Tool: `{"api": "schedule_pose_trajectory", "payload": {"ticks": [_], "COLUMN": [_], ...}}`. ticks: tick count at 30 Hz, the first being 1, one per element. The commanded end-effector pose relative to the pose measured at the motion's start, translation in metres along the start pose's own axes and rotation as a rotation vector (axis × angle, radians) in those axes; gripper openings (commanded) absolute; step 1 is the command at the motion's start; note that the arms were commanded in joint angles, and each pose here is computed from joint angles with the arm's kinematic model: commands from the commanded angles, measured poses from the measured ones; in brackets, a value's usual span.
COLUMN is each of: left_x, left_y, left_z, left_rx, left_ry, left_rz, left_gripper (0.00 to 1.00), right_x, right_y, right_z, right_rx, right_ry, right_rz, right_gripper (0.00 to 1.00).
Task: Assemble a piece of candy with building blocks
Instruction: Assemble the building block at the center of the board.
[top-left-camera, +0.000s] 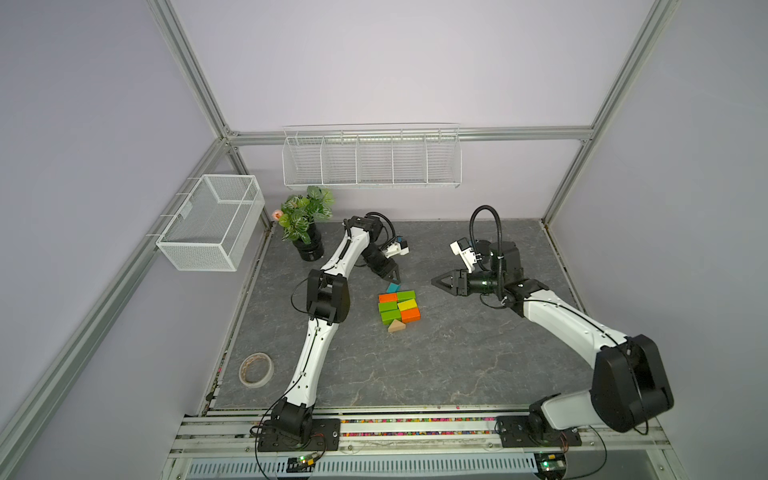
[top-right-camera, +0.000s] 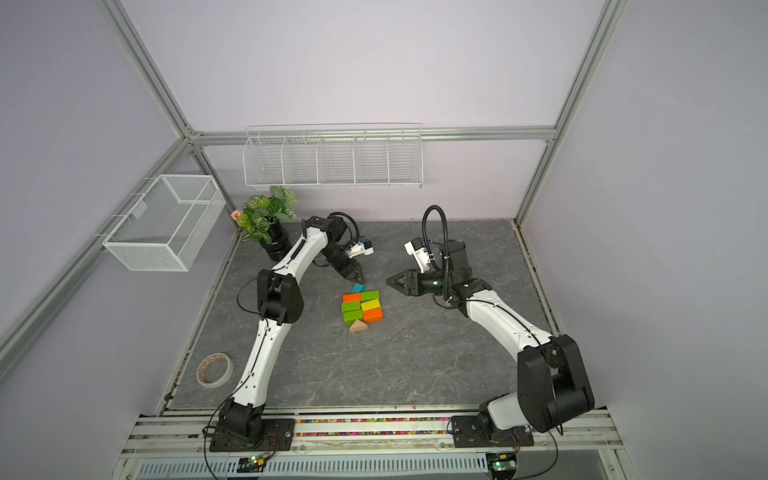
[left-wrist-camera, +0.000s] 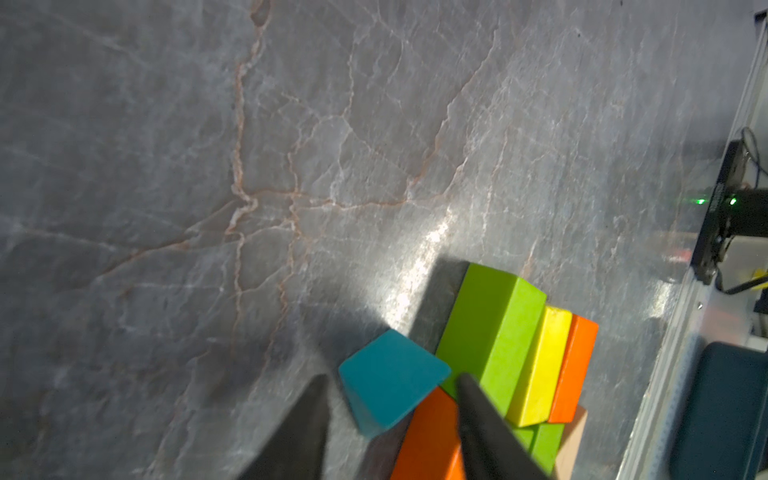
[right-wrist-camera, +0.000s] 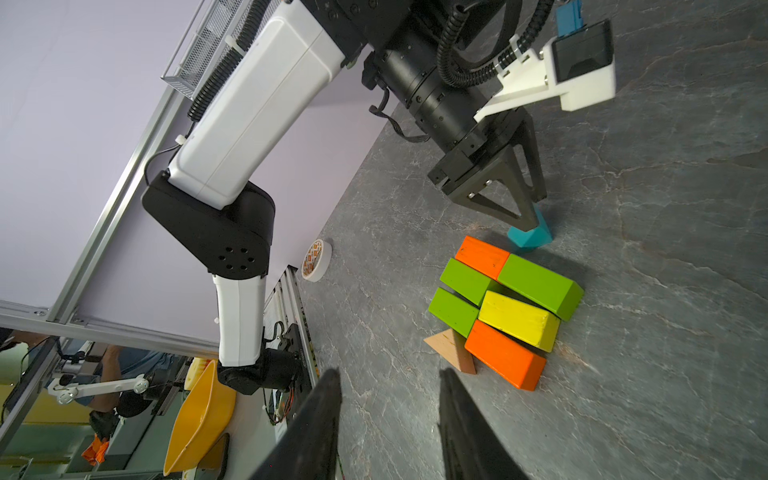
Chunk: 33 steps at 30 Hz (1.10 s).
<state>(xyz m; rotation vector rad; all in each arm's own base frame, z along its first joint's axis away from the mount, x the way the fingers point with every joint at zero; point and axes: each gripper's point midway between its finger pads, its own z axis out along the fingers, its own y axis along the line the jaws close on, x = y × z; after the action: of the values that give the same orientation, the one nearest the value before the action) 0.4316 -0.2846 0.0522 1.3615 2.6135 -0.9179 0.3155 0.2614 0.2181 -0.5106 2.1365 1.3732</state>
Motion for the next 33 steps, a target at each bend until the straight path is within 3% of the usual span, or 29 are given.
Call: {"api": "schedule_pose_trajectory", "payload": {"ticks": [1,2,3,4,10,15,18,20,24,28,30,33], "left_x": [0.004,0.004,0.002,-0.002,-0.033,-0.062,-0.065,-0.064,-0.056,-0.040,-0.022,0.007], "left_y": [0.009,0.011,0.013,0.016,0.041,0.024,0.013,-0.004,-0.034,-0.065,-0.071,-0.087], "left_z": [0.010,0.010,0.007,0.004,-0.044,-0.142,-0.204,-0.234,-0.289,-0.325,-0.340,-0.367], "left_rx": [-0.001,-0.006,-0.015,-0.027,-0.111,-0.092,-0.230,-0.297,-0.360,-0.348,-0.344,-0.279], "left_ry": [0.012,0.010,-0.001,-0.018,-0.242,-0.585,-0.771,-0.845,-1.021,-1.199,-1.269,-1.418], "left_rz": [-0.003,-0.005,-0.006,-0.014,-0.061,-0.079,-0.090,-0.099,-0.226,-0.291,-0.388,-0.438], "left_gripper": [0.61,0.69,0.91,1.00,1.00,1.00,1.00,1.00,1.00,1.00,1.00,1.00], "right_x": [0.004,0.004,0.005,0.005,0.006,-0.005,-0.019,-0.034,-0.046,-0.038,-0.032,-0.020], "right_y": [0.003,0.002,0.003,0.002,0.000,-0.017,-0.030,-0.036,-0.060,-0.095,-0.106,-0.105], "right_z": [0.004,0.004,0.004,0.005,0.007,0.008,0.003,0.004,0.022,0.050,0.065,0.086], "right_rx": [-0.024,-0.024,-0.024,-0.025,-0.020,0.132,0.250,0.302,0.330,0.347,0.338,0.270], "right_ry": [0.013,0.014,0.015,0.017,0.026,0.103,0.150,0.168,0.271,0.445,0.535,0.671], "right_rz": [-0.025,-0.024,-0.024,-0.022,-0.032,-0.095,-0.177,-0.237,-0.336,-0.405,-0.433,-0.437], "right_gripper": [0.42,0.42,0.42,0.42,0.42,0.42,0.42,0.43,0.43,0.42,0.41,0.38]}}
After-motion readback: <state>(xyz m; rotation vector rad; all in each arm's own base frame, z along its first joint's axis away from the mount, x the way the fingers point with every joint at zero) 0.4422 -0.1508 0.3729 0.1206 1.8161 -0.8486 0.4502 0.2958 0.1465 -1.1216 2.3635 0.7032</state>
